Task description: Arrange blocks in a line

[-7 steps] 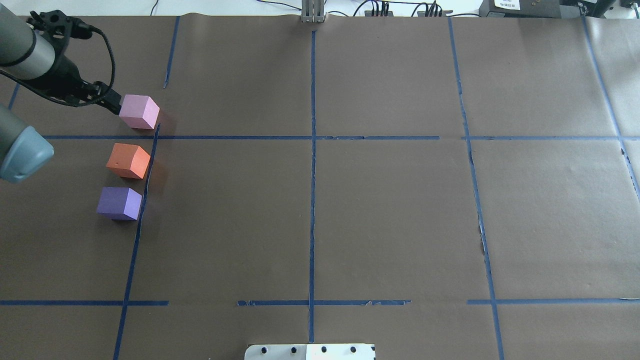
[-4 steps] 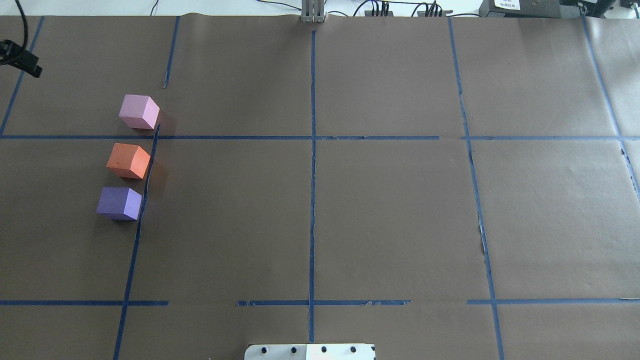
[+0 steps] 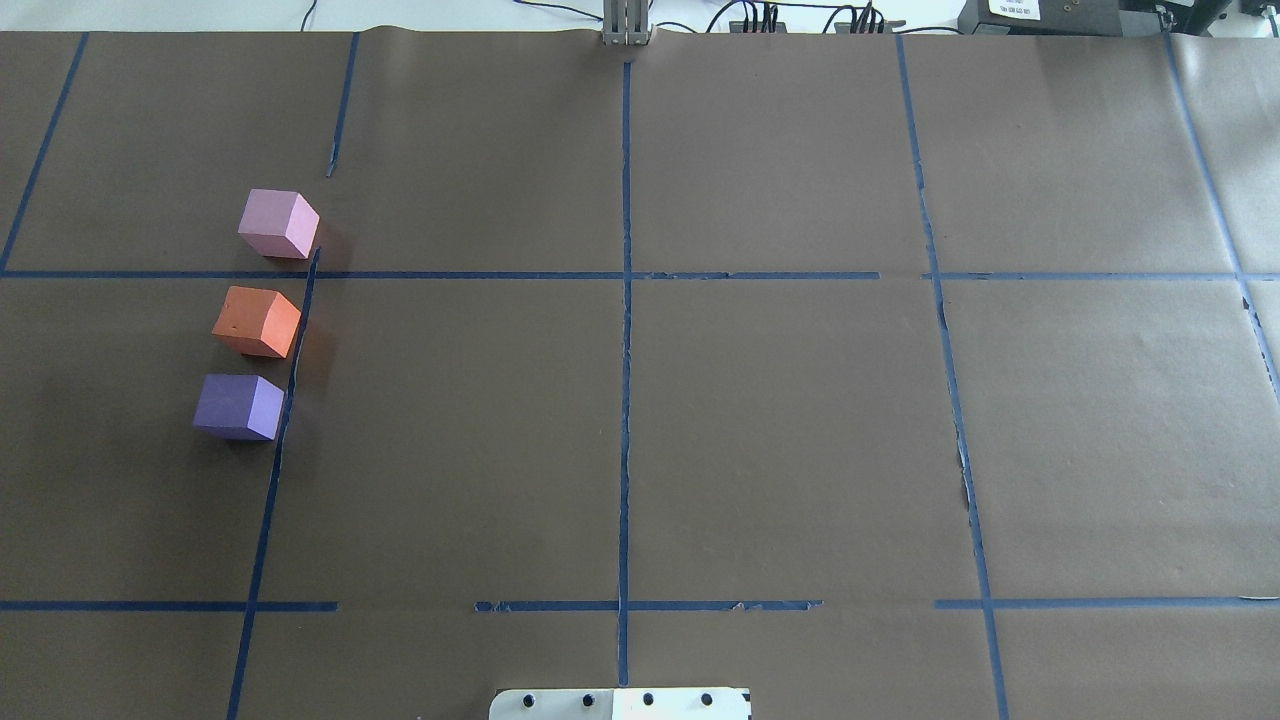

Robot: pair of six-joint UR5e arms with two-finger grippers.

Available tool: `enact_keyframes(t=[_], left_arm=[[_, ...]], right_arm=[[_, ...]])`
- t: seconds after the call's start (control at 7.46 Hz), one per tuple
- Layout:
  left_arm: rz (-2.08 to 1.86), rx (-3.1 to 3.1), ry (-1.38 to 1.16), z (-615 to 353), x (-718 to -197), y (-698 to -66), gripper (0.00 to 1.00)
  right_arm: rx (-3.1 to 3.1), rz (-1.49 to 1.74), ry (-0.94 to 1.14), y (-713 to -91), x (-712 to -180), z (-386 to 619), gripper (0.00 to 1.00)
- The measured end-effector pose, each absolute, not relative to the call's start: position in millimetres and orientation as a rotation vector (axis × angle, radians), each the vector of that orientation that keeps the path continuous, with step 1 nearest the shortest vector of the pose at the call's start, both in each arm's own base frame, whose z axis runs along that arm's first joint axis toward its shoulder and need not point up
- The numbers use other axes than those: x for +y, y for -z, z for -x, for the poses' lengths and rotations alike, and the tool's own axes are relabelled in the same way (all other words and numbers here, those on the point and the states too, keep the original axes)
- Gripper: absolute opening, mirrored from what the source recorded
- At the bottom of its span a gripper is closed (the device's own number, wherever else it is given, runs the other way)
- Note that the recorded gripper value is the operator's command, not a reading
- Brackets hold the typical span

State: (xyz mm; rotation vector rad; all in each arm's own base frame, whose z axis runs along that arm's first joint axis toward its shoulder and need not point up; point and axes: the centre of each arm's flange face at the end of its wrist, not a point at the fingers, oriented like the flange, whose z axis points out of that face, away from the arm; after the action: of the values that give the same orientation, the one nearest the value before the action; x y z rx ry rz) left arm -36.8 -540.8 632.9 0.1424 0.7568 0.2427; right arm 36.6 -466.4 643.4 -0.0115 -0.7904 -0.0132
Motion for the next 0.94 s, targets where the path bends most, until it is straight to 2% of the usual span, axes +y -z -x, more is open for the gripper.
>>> enact_keyframes(t=[0.4, 0.94], left_arm=[[-0.126, 0.756, -0.211, 57, -527, -650, 1.00], [-0.109, 0.749, -0.180, 71, -523, -641, 1.00]], right_arm=[[-0.790, 0.011, 0.014, -643, -466, -37, 1.00], [-0.790, 0.011, 0.014, -643, -466, -37, 1.00]])
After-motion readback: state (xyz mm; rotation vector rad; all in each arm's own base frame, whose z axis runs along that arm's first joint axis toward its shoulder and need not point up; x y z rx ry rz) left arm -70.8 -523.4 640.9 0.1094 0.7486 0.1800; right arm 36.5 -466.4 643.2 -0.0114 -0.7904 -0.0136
